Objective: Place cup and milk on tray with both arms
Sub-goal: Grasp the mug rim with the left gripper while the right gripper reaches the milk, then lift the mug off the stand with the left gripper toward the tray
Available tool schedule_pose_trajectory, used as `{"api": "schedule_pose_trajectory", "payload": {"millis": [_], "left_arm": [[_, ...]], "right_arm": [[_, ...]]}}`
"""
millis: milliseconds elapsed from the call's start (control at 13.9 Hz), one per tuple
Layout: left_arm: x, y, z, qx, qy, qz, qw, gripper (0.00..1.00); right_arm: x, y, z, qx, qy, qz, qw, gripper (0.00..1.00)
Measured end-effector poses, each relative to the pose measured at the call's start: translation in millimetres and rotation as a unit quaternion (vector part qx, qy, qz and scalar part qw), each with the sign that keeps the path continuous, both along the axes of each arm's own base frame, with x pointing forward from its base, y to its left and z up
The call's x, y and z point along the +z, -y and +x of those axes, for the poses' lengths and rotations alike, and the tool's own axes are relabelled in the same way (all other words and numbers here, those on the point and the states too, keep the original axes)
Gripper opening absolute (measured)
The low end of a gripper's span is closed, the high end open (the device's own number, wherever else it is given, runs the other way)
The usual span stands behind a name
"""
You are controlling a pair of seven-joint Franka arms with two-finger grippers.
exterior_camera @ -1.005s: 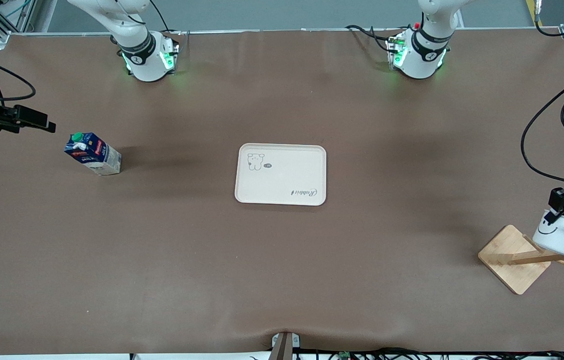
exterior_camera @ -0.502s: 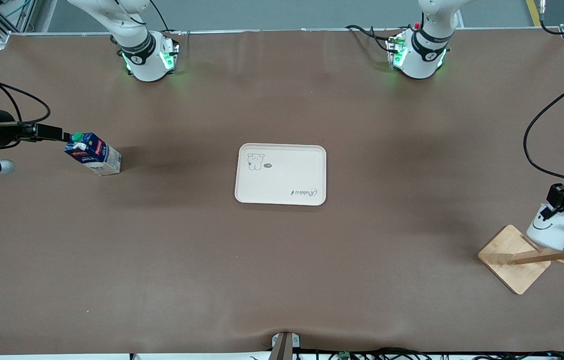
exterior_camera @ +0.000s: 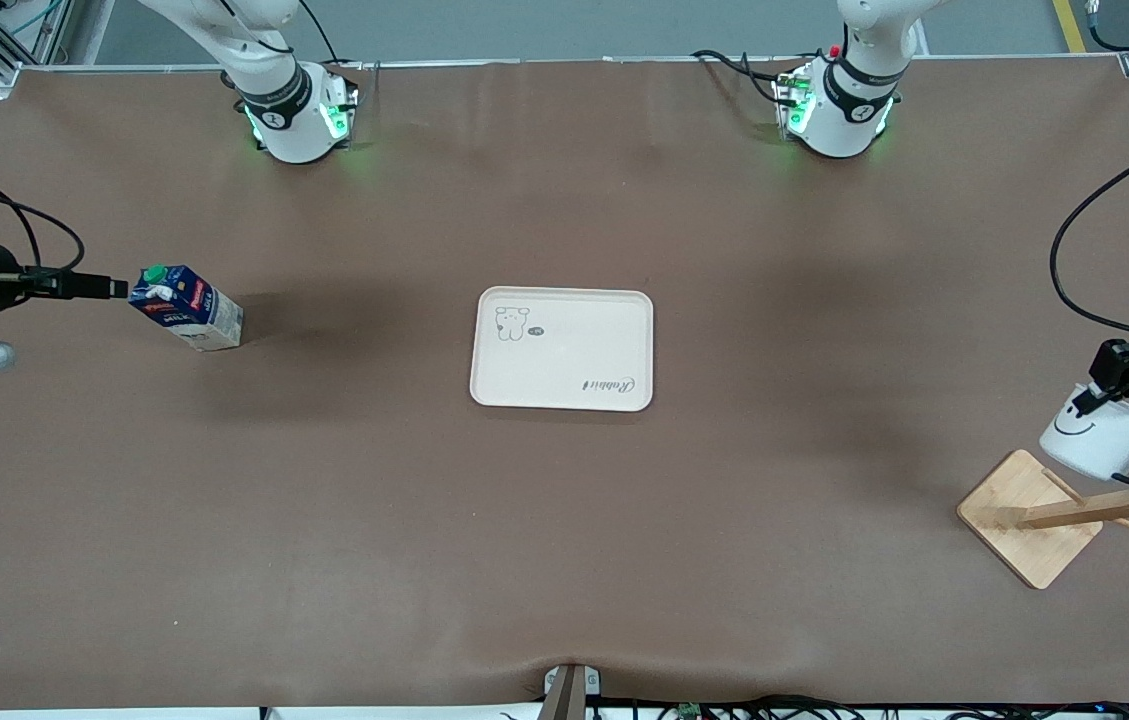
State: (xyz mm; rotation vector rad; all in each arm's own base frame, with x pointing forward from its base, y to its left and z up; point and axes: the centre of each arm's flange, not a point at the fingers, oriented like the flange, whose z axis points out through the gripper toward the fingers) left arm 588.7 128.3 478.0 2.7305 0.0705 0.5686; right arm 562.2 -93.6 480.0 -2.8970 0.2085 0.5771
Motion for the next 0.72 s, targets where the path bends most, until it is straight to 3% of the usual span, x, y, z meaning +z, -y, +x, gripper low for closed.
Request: {"api": "schedule_pose_trajectory", "payload": {"millis": [359, 718], "left_arm": [[10.9, 39.5, -1.2, 0.021, -0.037, -0.035, 0.999, 0.08], [13.0, 106.1, 2.2, 0.075, -0.096, -0.061, 0.991, 0.08]], "right_arm": [[5.8, 0.0, 3.1, -0.018, 0.003, -0.008, 1.000, 1.00], [-16.9, 1.0, 3.8, -0.018, -0.025, -0.003, 1.000, 1.00]]}}
